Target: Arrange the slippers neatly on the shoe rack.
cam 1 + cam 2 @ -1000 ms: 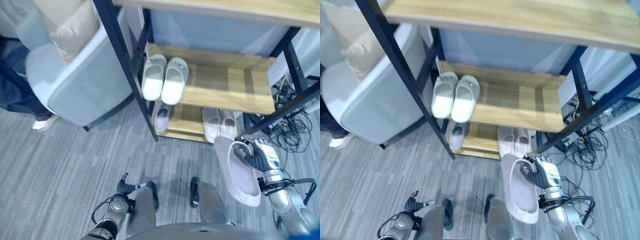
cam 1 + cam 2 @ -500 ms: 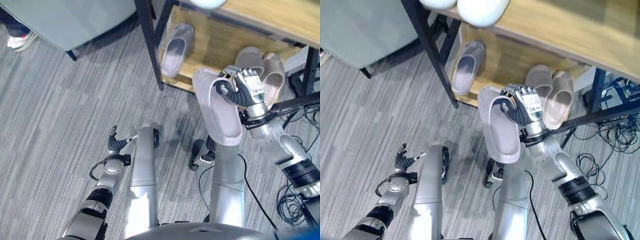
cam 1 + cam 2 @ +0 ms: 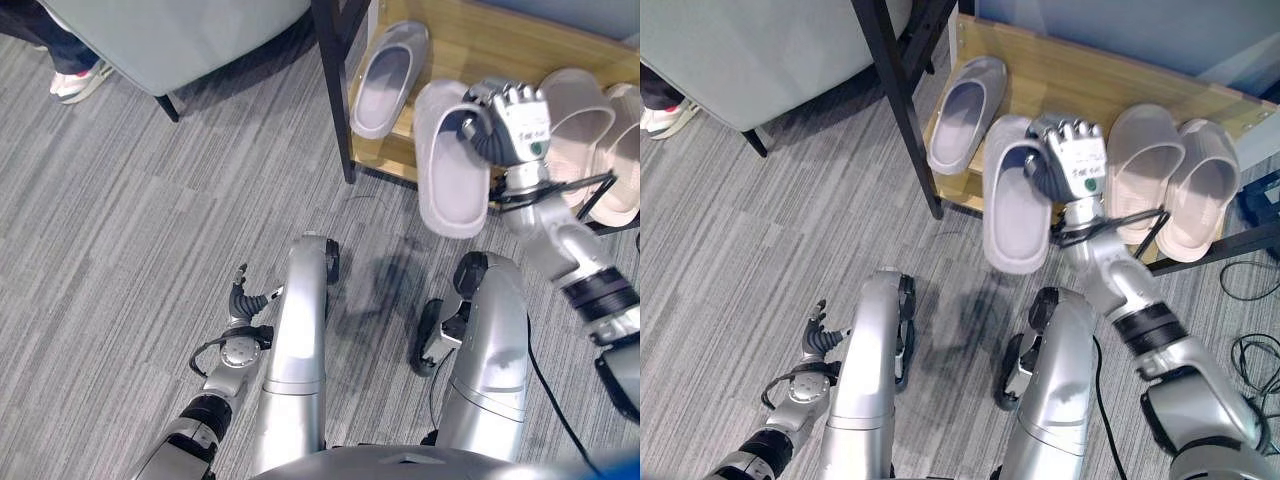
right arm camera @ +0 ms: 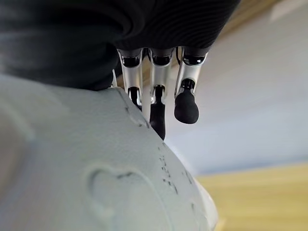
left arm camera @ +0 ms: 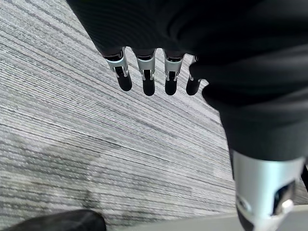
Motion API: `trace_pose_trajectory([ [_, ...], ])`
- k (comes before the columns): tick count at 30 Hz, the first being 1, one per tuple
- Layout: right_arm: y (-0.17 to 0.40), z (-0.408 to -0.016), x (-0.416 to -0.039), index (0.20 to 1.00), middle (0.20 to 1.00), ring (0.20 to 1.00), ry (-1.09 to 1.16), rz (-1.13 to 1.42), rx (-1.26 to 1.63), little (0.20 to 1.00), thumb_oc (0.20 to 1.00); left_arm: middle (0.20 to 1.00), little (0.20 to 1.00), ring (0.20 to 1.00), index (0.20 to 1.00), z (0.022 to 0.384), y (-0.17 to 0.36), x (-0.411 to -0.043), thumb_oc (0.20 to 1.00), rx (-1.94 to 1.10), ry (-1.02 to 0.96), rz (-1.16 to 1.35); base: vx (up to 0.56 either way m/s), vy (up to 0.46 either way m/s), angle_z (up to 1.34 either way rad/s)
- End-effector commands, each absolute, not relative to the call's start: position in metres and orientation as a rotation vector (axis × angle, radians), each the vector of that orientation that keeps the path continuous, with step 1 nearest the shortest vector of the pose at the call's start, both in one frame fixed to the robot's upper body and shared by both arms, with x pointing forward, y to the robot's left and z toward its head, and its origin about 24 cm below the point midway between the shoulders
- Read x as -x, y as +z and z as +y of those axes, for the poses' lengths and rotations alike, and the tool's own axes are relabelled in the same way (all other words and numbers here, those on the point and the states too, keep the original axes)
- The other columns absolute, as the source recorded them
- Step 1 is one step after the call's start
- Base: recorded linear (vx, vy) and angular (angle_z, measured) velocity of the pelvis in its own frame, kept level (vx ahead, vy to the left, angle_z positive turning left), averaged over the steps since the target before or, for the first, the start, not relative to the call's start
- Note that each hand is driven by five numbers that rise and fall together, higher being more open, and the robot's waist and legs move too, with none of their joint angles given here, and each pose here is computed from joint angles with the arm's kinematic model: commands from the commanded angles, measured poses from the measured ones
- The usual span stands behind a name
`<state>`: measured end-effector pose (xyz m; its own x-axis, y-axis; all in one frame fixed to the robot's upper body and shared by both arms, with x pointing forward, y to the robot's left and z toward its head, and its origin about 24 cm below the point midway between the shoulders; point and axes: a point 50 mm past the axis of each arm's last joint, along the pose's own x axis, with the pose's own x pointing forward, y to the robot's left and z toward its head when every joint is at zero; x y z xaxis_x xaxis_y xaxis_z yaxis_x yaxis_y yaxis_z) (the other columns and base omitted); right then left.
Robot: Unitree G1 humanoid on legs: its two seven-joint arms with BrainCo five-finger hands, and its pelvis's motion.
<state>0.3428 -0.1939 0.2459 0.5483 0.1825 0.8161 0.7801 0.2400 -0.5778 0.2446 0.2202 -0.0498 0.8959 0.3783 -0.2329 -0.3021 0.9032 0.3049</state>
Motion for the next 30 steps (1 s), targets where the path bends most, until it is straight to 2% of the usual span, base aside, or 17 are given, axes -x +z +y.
trace_pose_trajectory([
  [1,0.310,-0.190,-0.331,0.200,0.200,0.200,-0.658,-1.152,1.136,0.200,0.200,1.000,1.000,1.000,1.000,0.224,-0.034,-0.251,1.000,-0.272,0.379,0.190,0.00,0.000,0.00],
  [10,0.339,-0.218,-0.361,0.200,0.200,0.200,-0.710,-0.955,1.172,0.200,0.200,1.000,1.000,1.000,1.000,0.230,-0.030,-0.245,1.000,-0.244,0.335,0.174,0.00,0.008,0.00],
  [17,0.357,-0.234,-0.364,0.200,0.200,0.200,-0.724,-0.905,1.349,0.200,0.200,1.000,1.000,1.000,1.000,0.238,-0.020,-0.237,1.000,-0.246,0.304,0.124,0.00,0.030,0.00],
  [22,0.349,-0.246,-0.372,0.200,0.200,0.200,-0.729,-0.798,1.331,0.200,0.200,1.000,1.000,1.000,1.000,0.237,-0.021,-0.234,1.000,-0.153,0.322,0.130,-0.01,0.024,-0.04],
  [30,0.356,-0.250,-0.377,0.200,0.200,0.200,-0.746,-0.752,1.274,0.200,0.200,1.000,1.000,1.000,1.000,0.242,-0.022,-0.227,1.000,-0.195,0.303,0.137,-0.01,0.013,0.01],
])
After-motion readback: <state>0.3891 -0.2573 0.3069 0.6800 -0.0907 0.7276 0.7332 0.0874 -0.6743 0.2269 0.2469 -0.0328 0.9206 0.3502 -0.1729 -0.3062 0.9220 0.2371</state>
